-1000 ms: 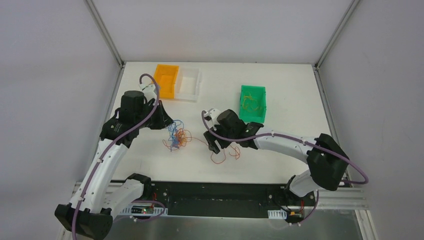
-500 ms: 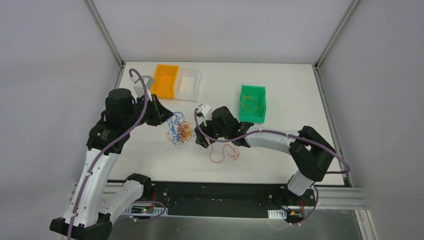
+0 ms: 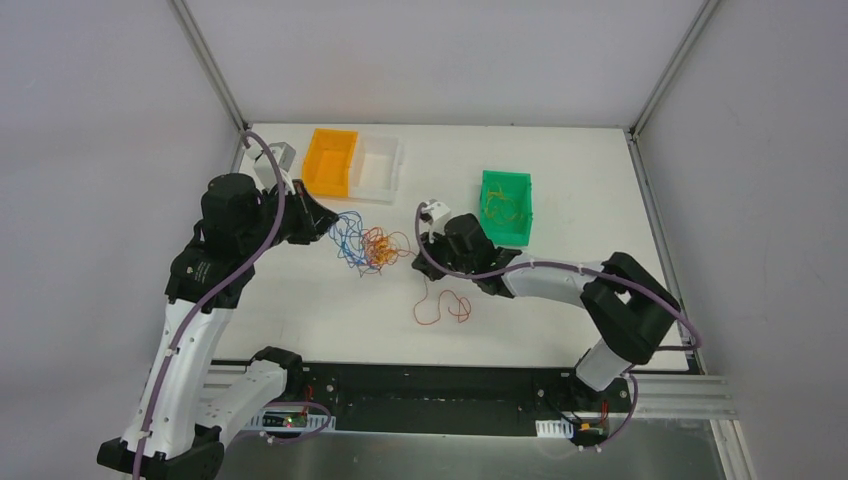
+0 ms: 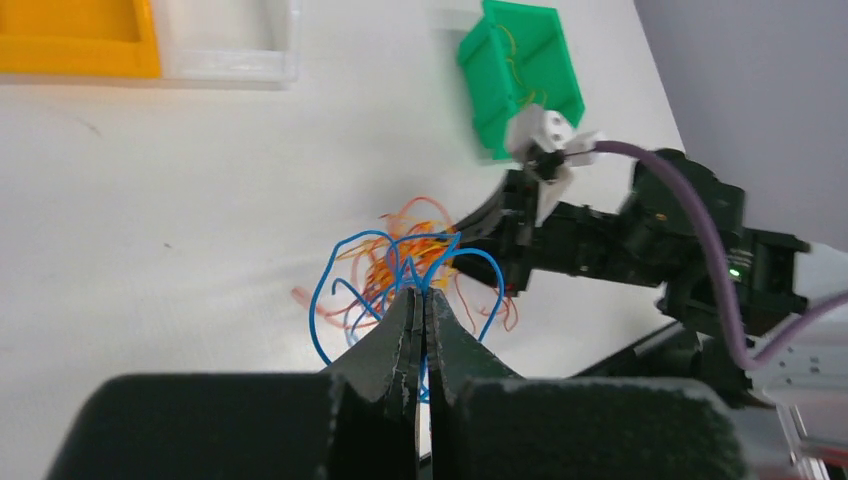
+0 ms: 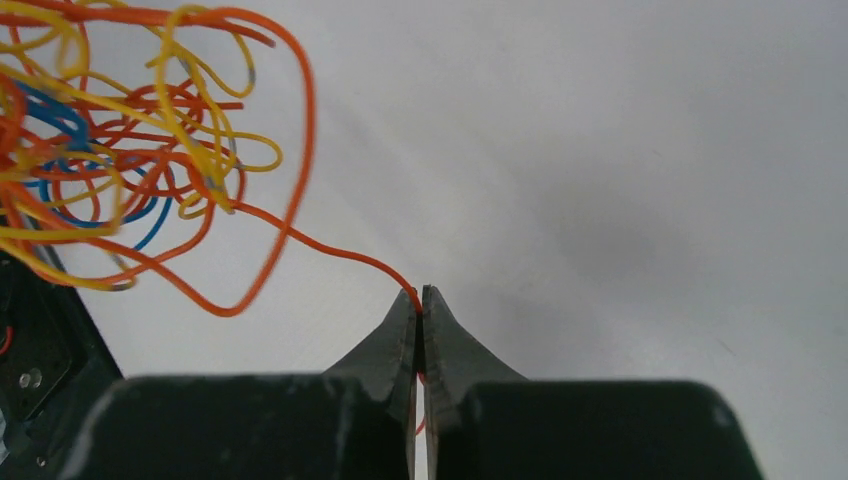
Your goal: Untangle the cables
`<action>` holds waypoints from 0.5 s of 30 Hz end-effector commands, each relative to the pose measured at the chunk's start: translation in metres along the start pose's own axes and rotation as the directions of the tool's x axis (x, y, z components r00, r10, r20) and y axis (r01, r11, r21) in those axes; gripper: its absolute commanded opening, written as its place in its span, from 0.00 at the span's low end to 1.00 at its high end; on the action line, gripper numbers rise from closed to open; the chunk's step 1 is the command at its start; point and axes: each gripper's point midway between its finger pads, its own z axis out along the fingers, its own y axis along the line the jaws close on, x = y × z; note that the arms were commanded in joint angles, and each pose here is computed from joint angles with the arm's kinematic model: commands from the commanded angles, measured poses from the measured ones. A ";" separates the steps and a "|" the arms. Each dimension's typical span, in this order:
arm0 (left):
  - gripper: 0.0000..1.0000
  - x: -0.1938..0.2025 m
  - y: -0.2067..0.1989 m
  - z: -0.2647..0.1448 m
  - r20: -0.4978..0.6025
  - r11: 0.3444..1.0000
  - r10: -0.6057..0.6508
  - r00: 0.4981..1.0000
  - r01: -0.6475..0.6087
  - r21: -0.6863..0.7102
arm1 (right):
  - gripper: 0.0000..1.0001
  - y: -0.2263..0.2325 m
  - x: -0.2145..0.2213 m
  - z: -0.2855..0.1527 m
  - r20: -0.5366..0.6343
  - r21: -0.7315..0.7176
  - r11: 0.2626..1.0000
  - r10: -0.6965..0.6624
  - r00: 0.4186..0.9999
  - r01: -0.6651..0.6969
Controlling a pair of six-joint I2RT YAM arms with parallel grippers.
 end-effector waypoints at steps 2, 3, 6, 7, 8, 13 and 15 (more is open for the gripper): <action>0.00 0.004 0.060 -0.001 0.042 0.946 -0.059 0.997 0.069 -0.316 | 0.00 -0.054 -0.023 -0.054 0.157 0.189 0.948 0.228 0.961 -0.256; 0.00 0.006 0.072 -0.002 0.043 0.922 -0.061 0.997 0.073 -0.380 | 0.00 -0.072 -0.016 -0.064 0.165 0.255 0.917 0.270 0.949 -0.305; 0.00 0.011 0.111 -0.009 0.047 0.826 -0.034 0.998 0.054 -0.561 | 0.00 -0.125 0.003 -0.110 0.238 0.456 0.767 0.384 0.892 -0.452; 0.00 0.013 0.121 -0.010 0.037 0.794 -0.028 0.999 0.044 -0.606 | 0.00 -0.143 0.011 -0.125 0.266 0.513 0.700 0.422 0.867 -0.497; 0.00 0.016 0.128 -0.010 0.020 0.770 -0.027 0.999 0.034 -0.637 | 0.00 -0.156 0.021 -0.140 0.287 0.558 0.635 0.456 0.843 -0.534; 0.00 0.029 0.144 -0.001 -0.033 0.718 -0.065 0.997 0.024 -0.696 | 0.00 -0.194 0.046 -0.203 0.420 0.637 0.412 0.522 0.742 -0.651; 0.00 0.032 0.146 0.001 -0.035 0.711 -0.077 0.996 0.030 -0.703 | 0.00 -0.198 0.047 -0.221 0.469 0.638 0.369 0.510 0.721 -0.676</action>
